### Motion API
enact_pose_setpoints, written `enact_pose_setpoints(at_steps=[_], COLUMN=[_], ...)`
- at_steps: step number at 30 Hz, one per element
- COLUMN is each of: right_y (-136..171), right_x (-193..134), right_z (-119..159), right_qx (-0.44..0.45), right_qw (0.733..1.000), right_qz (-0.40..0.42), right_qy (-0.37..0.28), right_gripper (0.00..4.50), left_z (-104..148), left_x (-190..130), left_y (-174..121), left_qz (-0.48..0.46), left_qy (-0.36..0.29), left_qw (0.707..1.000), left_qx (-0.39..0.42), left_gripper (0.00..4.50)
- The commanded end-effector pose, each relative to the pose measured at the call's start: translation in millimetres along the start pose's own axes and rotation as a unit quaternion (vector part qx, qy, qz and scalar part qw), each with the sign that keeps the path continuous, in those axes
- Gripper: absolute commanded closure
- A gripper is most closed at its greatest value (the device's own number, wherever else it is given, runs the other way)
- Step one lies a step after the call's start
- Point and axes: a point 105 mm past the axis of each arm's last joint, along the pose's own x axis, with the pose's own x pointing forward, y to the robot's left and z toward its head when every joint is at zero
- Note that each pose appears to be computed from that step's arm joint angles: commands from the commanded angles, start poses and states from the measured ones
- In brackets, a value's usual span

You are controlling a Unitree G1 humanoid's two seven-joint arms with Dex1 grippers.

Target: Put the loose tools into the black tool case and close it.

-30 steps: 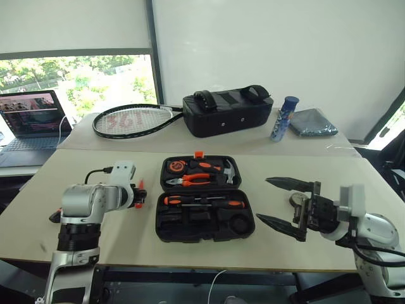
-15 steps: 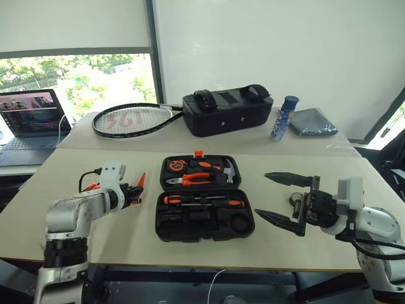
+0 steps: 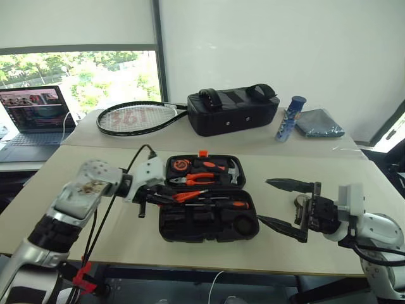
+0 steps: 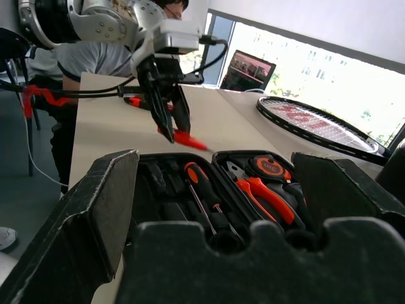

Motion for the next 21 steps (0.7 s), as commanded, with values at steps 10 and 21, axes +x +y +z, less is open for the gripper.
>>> enact_pose_setpoints(at_steps=[10,21], right_y=[5.1,5.1], right_x=[1.9,3.1], right_z=[14.2,14.2], right_qx=[-0.021,-0.022], right_qw=[1.000,1.000], right_qz=[-0.003,-0.008], right_qy=[-0.016,-0.017], right_gripper=[0.00,0.00], left_z=[8.8,-6.3], left_x=[30.9,21.4], left_y=[5.2,-0.5], left_qz=[-0.014,-0.020], left_qy=[0.081,0.123], left_qw=[0.996,0.992], left_qx=[0.020,0.008], left_gripper=[4.07,4.07])
